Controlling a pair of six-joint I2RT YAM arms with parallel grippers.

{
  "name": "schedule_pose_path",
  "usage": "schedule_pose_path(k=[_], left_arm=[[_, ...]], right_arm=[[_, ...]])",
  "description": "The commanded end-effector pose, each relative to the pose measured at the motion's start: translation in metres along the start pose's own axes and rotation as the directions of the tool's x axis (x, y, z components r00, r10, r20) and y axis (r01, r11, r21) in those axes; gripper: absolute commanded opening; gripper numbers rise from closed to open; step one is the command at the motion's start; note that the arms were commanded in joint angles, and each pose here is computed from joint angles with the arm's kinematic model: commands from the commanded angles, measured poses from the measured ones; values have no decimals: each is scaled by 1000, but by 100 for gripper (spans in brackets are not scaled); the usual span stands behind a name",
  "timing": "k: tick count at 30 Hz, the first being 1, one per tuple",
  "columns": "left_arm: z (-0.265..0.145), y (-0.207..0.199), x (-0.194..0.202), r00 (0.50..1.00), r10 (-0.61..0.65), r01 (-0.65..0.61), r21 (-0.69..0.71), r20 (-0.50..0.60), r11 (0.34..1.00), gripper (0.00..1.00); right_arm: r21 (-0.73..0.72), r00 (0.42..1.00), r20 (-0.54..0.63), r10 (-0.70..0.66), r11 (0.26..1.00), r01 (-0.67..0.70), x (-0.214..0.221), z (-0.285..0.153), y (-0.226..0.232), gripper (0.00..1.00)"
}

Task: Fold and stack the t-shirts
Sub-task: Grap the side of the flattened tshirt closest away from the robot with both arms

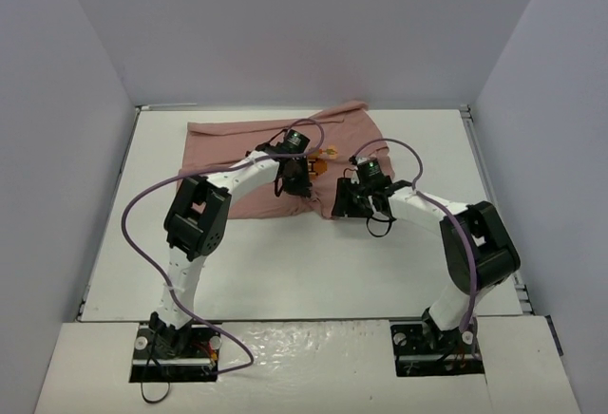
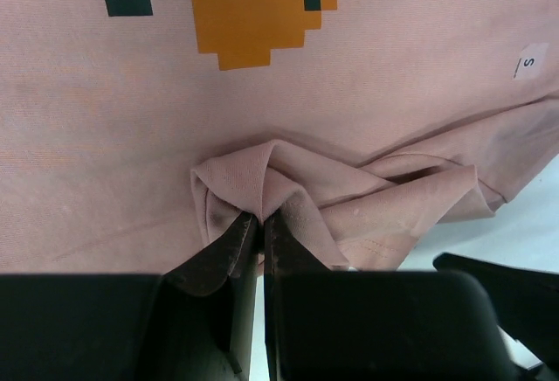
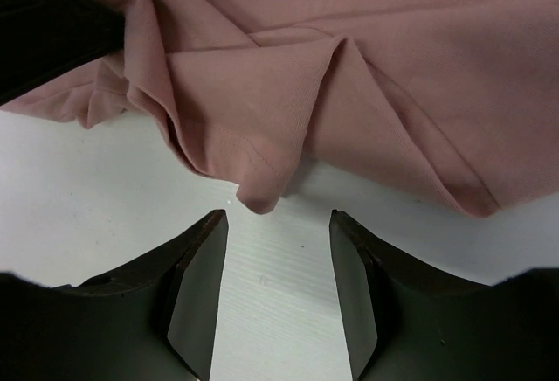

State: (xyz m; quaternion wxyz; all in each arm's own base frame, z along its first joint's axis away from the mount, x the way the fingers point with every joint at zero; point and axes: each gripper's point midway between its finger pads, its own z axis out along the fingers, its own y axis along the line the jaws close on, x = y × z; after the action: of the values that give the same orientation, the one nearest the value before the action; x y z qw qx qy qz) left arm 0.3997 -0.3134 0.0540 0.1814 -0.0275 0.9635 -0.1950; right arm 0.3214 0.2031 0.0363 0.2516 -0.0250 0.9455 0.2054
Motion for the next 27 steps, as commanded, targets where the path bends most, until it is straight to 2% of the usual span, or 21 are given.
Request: schedule_pose_path(k=[1, 8, 16, 23, 27], left_arm=[[-23, -22, -21, 998, 28, -32, 67, 63, 997, 0], [-25, -19, -21, 998, 27, -30, 60, 65, 998, 0], [-27, -14, -17, 998, 24, -28, 52, 61, 998, 0], [-35, -12, -19, 997, 23, -27, 53, 79, 998, 0], [-44, -12, -18, 996, 22, -27, 57, 89, 998, 0]], right_arm=[[-43, 997, 71, -4, 999, 7, -29, 5, 16, 48], [-45, 998, 54, 29, 999, -27, -27, 21, 17, 46], [-62, 999, 27, 41, 997, -39, -17, 29, 23, 39], [-37, 998, 34, 55, 998, -54, -9, 22, 16, 24], [-23, 996, 71, 49, 999, -47, -12, 8, 14, 7]])
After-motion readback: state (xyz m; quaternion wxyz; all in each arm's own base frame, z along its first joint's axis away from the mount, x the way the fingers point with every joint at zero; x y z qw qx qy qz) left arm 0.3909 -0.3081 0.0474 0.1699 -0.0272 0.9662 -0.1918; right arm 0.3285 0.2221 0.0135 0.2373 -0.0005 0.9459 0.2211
